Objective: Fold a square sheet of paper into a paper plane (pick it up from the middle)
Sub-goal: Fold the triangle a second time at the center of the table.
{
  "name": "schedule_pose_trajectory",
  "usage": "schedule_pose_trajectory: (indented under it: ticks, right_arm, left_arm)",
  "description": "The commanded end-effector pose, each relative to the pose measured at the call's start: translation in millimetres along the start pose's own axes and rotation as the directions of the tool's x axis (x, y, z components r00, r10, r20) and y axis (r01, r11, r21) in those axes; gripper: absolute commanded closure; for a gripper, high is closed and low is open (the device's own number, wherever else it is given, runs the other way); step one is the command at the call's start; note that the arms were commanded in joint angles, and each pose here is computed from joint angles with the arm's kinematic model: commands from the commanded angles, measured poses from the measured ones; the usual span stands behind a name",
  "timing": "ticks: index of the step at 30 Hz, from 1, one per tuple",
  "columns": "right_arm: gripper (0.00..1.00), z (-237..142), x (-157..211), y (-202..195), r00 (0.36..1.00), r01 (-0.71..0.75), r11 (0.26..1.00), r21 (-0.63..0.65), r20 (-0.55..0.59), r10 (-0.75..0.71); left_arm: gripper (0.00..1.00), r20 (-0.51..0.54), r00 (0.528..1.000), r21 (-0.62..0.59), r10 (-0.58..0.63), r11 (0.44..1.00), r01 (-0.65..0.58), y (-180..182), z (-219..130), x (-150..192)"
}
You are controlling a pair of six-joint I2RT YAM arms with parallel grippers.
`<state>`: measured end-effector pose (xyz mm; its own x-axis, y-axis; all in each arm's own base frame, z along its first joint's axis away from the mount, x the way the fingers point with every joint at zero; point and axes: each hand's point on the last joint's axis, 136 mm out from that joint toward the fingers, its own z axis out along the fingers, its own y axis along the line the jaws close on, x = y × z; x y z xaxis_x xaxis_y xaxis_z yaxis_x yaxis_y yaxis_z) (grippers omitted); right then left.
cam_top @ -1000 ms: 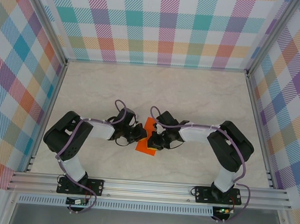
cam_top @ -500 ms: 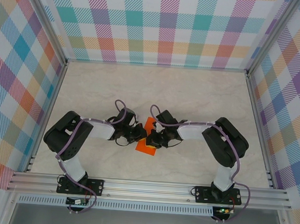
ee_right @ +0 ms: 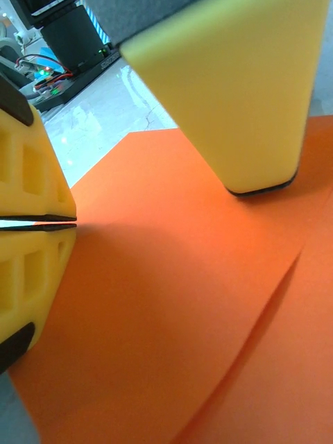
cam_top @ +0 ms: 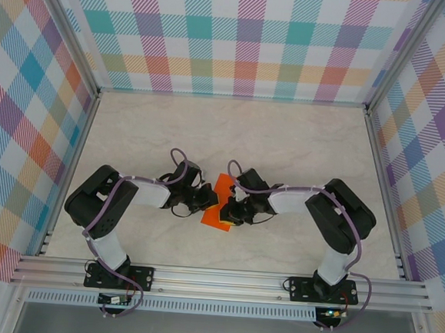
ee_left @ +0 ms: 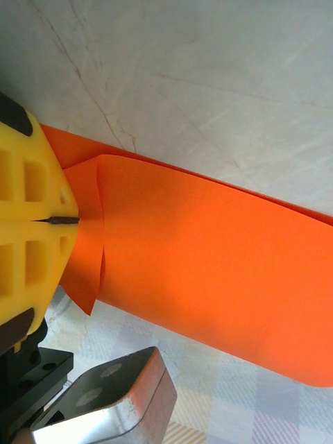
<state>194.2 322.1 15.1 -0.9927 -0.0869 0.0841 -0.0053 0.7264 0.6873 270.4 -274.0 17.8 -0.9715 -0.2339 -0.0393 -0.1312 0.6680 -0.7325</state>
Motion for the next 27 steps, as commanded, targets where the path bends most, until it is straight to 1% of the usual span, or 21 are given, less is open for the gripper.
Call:
schedule_pose_trajectory:
  ticks: [1,7,16,21,27]
  right_arm:
    - [0.87,-0.4,22.8,-18.4,0.997,-0.052,0.998,0.035,-0.060,0.054]
    - [0.87,-3.9,30.7,-24.9,0.997,-0.047,0.998,0.042,-0.064,0.050]
    - [0.85,-8.1,35.4,-19.2,0.997,-0.025,0.999,0.021,-0.078,0.026]
    - [0.85,-5.7,42.6,-34.5,0.994,-0.046,0.997,0.061,-0.092,0.051]
    - [0.85,-7.4,51.1,-39.4,0.993,-0.033,0.997,0.073,-0.111,0.041]
  left_arm:
    - [1.00,0.008,0.998,-0.143,-0.060,0.988,0.060,42.4,6.2,8.8]
    - [1.00,0.007,0.998,-0.144,-0.060,0.988,0.061,42.3,6.3,8.7]
    - [1.00,0.005,0.998,-0.143,-0.063,0.988,0.063,41.9,7.3,8.2]
    - [1.00,0.007,0.998,-0.144,-0.063,0.988,0.064,41.9,6.7,8.2]
    - [1.00,0.007,0.998,-0.146,-0.064,0.987,0.064,42.2,7.0,8.1]
